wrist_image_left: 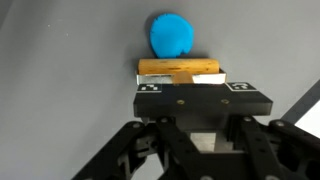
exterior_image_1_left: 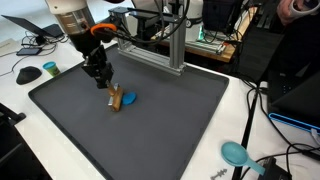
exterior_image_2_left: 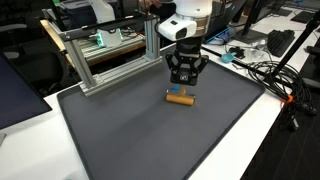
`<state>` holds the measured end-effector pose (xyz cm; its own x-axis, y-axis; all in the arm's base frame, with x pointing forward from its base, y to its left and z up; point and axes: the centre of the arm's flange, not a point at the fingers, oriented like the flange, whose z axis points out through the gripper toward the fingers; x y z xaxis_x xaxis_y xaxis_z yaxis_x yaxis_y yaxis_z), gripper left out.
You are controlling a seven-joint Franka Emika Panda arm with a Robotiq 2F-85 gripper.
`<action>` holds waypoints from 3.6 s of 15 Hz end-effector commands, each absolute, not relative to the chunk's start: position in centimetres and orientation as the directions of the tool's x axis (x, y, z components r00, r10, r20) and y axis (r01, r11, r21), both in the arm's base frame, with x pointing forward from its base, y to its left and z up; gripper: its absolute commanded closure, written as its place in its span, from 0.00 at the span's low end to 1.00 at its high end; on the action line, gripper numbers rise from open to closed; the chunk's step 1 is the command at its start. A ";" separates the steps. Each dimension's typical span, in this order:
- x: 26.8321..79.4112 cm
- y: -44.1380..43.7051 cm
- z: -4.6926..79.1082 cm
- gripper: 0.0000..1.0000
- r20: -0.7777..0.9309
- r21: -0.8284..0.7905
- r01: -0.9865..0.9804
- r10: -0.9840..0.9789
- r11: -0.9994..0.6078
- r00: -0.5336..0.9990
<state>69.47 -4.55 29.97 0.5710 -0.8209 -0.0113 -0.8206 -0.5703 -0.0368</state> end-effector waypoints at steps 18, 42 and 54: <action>63.7 -3.1 36.0 0.78 0.005 -0.030 -0.423 -0.424 -0.905 0.906; 63.8 1.6 31.8 0.78 0.128 0.019 -0.022 -0.019 -1.000 0.992; 64.9 1.6 30.1 0.78 0.090 0.018 0.050 0.051 -0.999 0.995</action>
<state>64.11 1.96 30.92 0.9923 0.0274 0.1204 0.0233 -0.9991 0.0355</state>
